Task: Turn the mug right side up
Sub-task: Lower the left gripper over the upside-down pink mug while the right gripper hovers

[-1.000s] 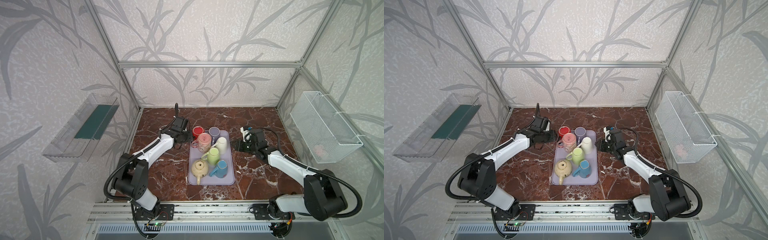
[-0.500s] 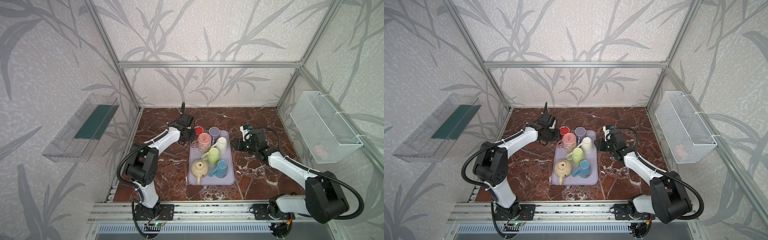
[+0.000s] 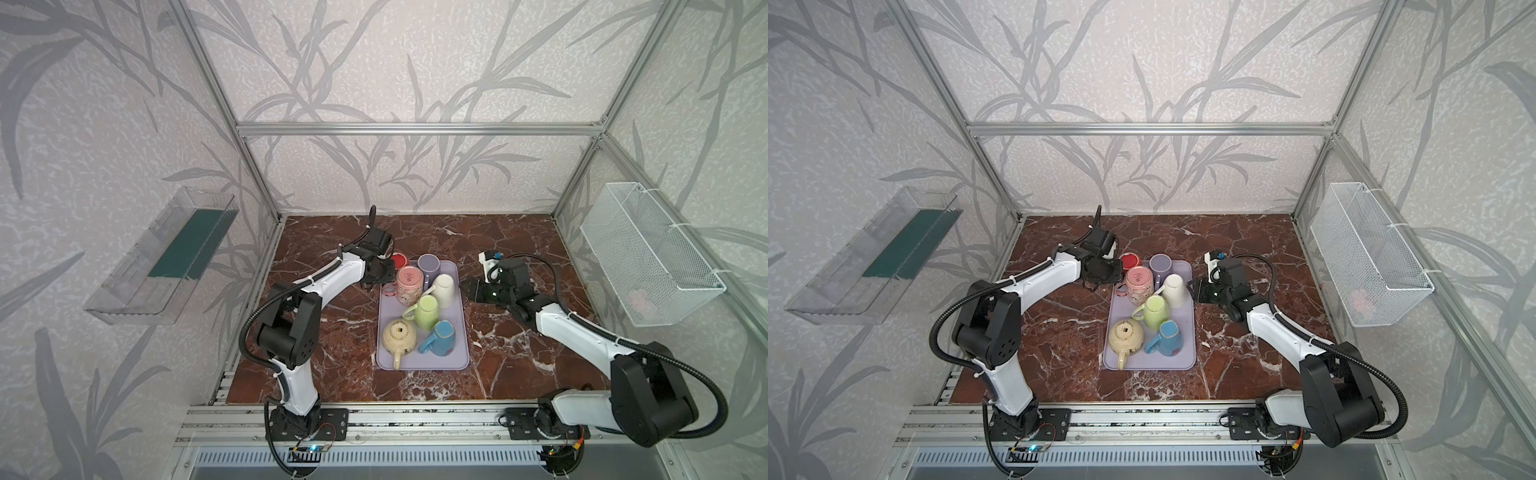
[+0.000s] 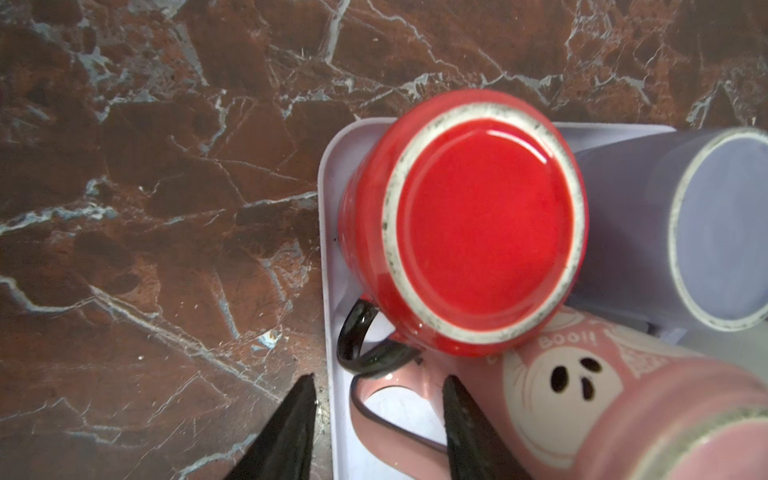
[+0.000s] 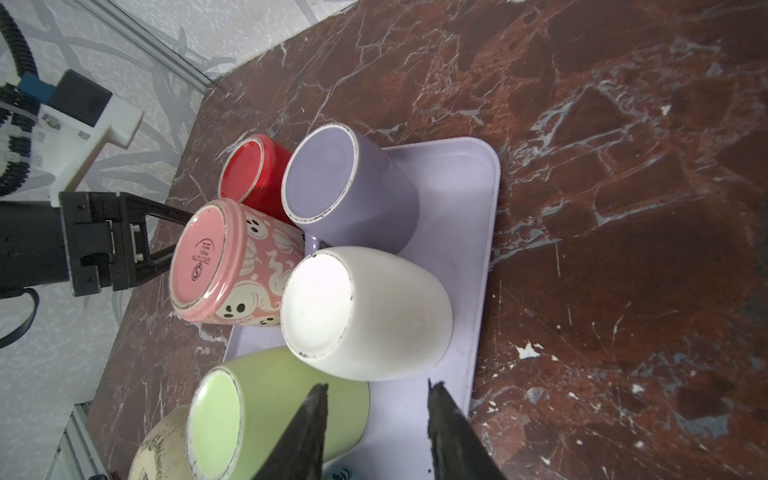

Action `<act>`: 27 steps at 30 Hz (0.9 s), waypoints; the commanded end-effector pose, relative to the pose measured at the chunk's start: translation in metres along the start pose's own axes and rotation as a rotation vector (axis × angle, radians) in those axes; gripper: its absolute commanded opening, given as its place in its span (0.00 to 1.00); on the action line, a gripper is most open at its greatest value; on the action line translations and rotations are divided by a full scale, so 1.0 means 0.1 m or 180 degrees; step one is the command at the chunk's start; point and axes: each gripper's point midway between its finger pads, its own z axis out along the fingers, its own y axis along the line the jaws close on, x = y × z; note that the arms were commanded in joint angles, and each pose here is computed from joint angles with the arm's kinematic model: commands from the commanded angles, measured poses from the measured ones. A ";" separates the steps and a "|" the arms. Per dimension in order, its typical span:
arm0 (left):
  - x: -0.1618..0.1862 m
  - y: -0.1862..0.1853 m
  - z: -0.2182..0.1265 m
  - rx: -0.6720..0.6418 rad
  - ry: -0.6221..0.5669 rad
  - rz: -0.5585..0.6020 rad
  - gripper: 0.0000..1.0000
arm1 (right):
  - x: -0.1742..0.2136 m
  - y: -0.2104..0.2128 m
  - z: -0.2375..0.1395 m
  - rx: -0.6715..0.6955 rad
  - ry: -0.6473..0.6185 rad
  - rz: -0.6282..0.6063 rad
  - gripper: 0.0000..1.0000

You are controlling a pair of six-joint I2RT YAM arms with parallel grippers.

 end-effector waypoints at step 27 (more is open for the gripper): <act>0.38 -0.11 -1.04 0.0123 -0.0288 0.0989 0.50 | -0.03 0.36 -0.13 -0.0405 -0.0209 -0.0338 0.42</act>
